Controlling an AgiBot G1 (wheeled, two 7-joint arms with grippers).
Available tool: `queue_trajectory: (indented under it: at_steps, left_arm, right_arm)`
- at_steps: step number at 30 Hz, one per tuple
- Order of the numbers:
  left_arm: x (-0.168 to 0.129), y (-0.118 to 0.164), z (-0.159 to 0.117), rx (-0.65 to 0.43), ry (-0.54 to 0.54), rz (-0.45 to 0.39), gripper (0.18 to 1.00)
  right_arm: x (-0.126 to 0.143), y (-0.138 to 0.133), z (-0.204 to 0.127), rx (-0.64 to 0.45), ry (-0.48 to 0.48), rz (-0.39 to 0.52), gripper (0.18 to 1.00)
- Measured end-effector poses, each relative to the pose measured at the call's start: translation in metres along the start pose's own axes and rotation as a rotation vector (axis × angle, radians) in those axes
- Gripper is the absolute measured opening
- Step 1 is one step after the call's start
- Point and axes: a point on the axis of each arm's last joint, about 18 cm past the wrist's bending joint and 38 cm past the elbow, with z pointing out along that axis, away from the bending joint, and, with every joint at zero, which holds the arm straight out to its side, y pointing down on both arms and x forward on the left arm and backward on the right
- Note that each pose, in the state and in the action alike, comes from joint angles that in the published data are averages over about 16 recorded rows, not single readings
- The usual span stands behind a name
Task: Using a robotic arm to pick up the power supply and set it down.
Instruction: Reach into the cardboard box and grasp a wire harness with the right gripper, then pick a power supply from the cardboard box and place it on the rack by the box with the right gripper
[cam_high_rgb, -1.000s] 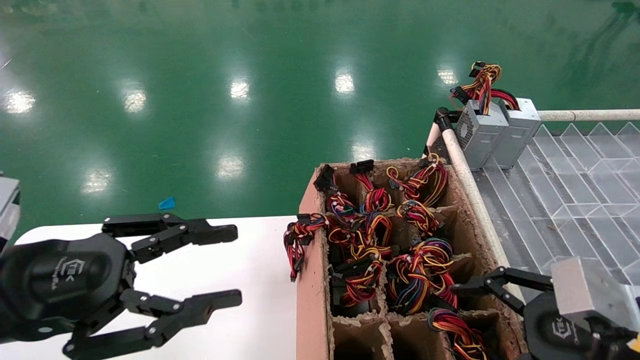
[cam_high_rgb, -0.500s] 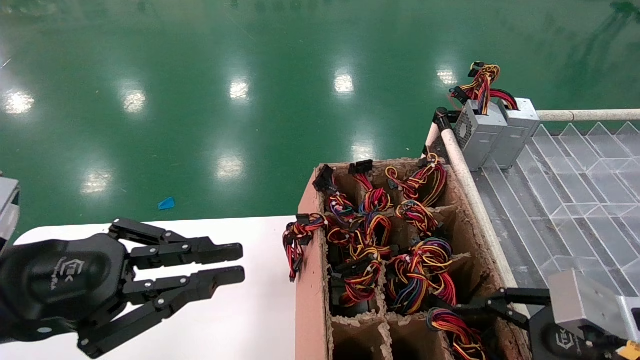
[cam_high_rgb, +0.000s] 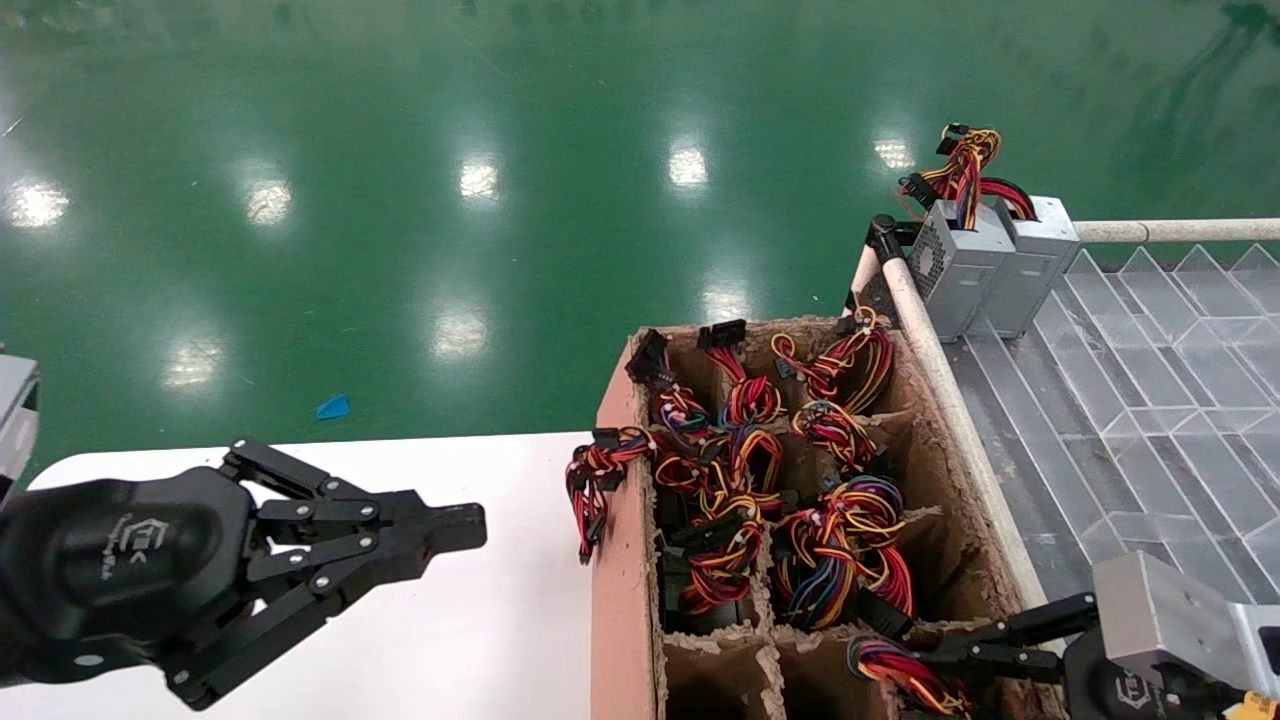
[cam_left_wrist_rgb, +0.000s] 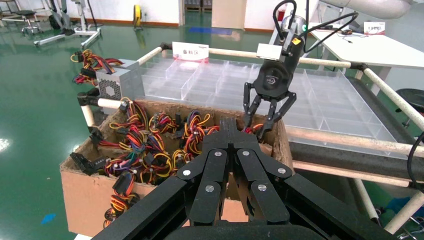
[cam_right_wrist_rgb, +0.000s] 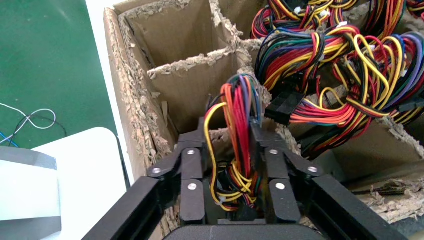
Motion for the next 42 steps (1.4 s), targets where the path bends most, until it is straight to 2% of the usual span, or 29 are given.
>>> queue_trajectory:
  at_steps: [6,12,22,28,33,42]
  left_arm:
    - [0.000,0.000,0.000,0.000,0.000,0.000,0.194]
    - [0.000,0.000,0.000,0.000,0.000,0.000,0.191]
    - [0.000,0.000,0.000,0.000,0.000,0.000,0.191]
    - [0.000,0.000,0.000,0.000,0.000,0.000,0.191]
    - [0.000,0.000,0.000,0.000,0.000,0.000,0.191]
    - [0.000,0.000,0.000,0.000,0.000,0.000,0.191]
  right_arm:
    - [0.001,0.000,-0.002,-0.012,0.001,-0.008,0.346]
    - [0.003,-0.009,-0.010,-0.007,0.010,-0.032,0.264]
    - [0.014,-0.052,-0.042,0.055,0.062,-0.132,0.206]
    - [0.024,-0.094,-0.072,0.099,0.140,-0.250,0.199]
    - [0.036,-0.134,-0.102,0.106,0.244,-0.382,0.197]
    - [0.062,-0.197,-0.151,0.011,0.461,-0.612,0.196]
